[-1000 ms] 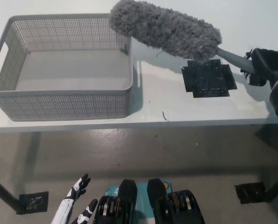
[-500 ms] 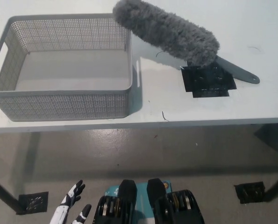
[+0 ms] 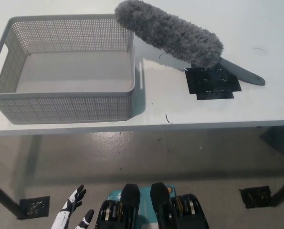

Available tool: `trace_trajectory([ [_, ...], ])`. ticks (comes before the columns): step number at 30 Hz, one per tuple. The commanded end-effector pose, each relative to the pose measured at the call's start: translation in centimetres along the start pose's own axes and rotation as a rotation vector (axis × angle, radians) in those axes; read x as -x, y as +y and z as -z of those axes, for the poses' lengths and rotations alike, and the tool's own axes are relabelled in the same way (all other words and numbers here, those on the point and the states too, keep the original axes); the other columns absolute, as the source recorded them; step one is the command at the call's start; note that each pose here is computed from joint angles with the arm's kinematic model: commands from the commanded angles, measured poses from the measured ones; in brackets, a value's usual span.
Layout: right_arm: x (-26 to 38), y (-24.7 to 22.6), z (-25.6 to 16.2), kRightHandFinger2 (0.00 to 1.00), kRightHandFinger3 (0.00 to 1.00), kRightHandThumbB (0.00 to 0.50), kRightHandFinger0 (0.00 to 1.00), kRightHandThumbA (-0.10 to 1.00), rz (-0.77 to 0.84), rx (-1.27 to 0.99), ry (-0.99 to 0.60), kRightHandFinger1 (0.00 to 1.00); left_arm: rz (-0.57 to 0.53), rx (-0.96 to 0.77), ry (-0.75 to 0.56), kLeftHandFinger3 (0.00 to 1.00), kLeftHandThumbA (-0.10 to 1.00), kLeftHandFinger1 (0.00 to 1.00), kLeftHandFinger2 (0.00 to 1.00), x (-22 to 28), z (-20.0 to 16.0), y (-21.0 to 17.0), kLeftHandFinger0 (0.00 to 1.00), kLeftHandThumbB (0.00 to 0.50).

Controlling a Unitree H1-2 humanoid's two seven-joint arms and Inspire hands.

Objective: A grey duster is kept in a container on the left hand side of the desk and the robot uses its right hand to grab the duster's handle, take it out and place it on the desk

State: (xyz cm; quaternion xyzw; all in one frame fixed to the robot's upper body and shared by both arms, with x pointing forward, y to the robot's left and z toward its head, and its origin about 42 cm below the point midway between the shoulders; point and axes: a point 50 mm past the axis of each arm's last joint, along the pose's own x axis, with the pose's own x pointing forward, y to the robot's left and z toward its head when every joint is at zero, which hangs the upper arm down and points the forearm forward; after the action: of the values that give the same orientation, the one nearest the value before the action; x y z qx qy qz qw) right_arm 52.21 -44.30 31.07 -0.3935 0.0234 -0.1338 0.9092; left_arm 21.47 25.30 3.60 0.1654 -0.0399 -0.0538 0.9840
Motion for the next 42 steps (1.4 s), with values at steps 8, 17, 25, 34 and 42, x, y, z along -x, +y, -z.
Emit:
trace_trajectory([
  [8,25.1,0.6,-10.2,1.00,1.00,0.352,1.00,1.00,0.036,-0.731,-0.929,1.00,-0.016,0.014,-0.054,1.00,0.84,1.00,1.00,-0.5,-0.5,-0.2,1.00,0.130],
  [17,45.2,7.5,-9.0,1.00,1.00,0.404,1.00,1.00,-0.017,-0.784,-1.124,1.00,-0.001,0.029,-0.045,1.00,0.97,1.00,1.00,-0.5,-0.3,-0.7,1.00,0.102],
  [25,49.2,14.2,-6.8,1.00,1.00,0.246,1.00,1.00,-0.200,-0.892,-0.793,1.00,0.001,0.033,-0.047,1.00,1.00,1.00,1.00,-0.5,-0.4,-1.1,1.00,0.115],
  [34,45.0,21.7,-1.2,1.00,1.00,0.193,1.00,1.00,-0.262,-0.986,-0.470,1.00,0.001,0.031,-0.042,1.00,1.00,1.00,1.00,-0.6,-0.3,-1.2,1.00,0.124],
  [42,39.9,27.3,6.5,1.00,1.00,0.240,1.00,1.00,-0.344,-0.751,-0.240,1.00,0.015,0.033,-0.061,1.00,1.00,1.00,1.00,-1.7,-0.5,-1.2,1.00,0.134],
])
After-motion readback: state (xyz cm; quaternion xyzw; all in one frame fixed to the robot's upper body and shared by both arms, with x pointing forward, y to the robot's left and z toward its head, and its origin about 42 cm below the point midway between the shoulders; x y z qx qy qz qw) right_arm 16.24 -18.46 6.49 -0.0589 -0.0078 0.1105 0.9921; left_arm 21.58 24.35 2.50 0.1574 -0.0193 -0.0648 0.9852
